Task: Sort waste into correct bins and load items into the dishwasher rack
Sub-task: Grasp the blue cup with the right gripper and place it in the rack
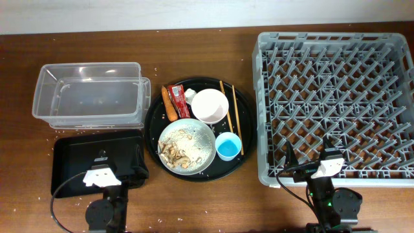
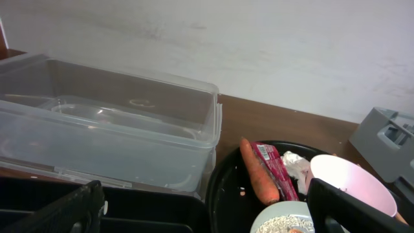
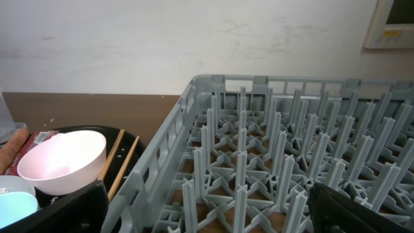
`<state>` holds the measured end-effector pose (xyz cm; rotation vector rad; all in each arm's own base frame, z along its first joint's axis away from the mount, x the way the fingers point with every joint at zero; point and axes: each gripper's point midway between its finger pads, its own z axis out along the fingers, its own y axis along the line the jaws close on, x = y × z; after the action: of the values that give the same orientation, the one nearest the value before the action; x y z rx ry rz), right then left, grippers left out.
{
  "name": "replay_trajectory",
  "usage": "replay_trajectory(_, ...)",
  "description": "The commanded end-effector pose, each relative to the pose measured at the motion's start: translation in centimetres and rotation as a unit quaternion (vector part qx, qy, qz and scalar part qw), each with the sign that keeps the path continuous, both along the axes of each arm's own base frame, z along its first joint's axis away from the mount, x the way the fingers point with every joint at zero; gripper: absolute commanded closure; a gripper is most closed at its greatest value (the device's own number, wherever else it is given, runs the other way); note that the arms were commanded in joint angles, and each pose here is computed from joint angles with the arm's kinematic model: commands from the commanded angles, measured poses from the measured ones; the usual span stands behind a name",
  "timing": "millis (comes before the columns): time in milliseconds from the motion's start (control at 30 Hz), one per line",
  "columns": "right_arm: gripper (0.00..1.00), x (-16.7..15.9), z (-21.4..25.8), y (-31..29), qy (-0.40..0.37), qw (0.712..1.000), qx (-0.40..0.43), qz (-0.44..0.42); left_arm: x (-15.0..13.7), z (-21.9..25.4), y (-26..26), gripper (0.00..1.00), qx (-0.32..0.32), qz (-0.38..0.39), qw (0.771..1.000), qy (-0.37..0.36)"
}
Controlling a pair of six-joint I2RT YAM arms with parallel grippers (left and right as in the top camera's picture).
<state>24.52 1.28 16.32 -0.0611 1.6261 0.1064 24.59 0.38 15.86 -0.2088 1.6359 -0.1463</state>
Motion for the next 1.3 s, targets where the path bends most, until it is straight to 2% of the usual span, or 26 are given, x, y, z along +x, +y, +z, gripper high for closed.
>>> replay_trajectory(0,0.02,0.0,-0.3,0.2,0.002,1.0,-0.001,0.006,0.0,-0.2,-0.3,0.01,0.007,-0.008,1.0,0.0)
replay_trajectory(600,0.02,-0.1,-0.2,0.5,0.001,1.0,0.0,0.016,0.0,-0.1,-0.4,0.01,0.007,-0.01,1.0,0.0)
replay_trajectory(667,0.02,-0.1,1.3,1.3,-0.031,0.999,-0.002,0.038,0.0,0.2,-0.3,0.01,0.007,-0.01,1.0,-0.007)
replay_trajectory(700,0.02,-0.3,2.2,1.9,-0.049,0.997,-0.004,0.056,0.1,1.3,-0.6,0.01,0.006,-0.016,0.999,-0.029)
replay_trajectory(800,0.02,-1.0,5.9,2.7,-0.097,0.992,-0.001,0.079,-0.8,8.1,-0.8,0.01,0.006,-0.022,0.987,-0.162)
replay_trajectory(867,0.02,-2.0,9.9,2.8,-0.12,0.989,0.006,0.08,-1.6,11.5,-0.5,0.01,0.008,-0.015,0.982,-0.187)
replay_trajectory(900,0.02,-2.2,11.1,2.8,-0.109,0.991,0.008,0.08,-1.7,12.5,-0.5,0.01,0.008,-0.015,0.985,-0.172)
replay_trajectory(967,0.02,-1.3,13.3,2.7,0.0,0.996,0.036,0.077,-0.8,14.0,-0.6,0.01,0.008,-0.017,0.996,-0.082)
replay_trajectory(1033,0.02,1.5,14.7,2.6,0.165,0.982,0.06,0.072,1.3,15.1,-1.2,0.01,0.007,-0.035,0.999,0.022)
replay_trajectory(1100,0.02,4.1,15.4,2.5,0.288,0.952,0.077,0.067,3.8,14.7,-1.5,0.01,0.004,-0.041,0.986,0.159)
replay_trajectory(1167,0.02,6.2,15.9,3.7,0.383,0.911,0.111,0.1,5.4,13.9,-3.1,0.01,-0.016,-0.083,0.958,0.273)
replay_trajectory(1233,0.02,7.5,13.7,4.2,0.466,0.868,0.136,0.109,7.1,13.5,-5.8,0.01,-0.047,-0.156,0.943,0.29)
replay_trajectory(1267,0.02,7.7,12.4,4.3,0.49,0.853,0.143,0.109,8.5,13.3,-6.3,0.01,-0.07,-0.159,0.942,0.288)
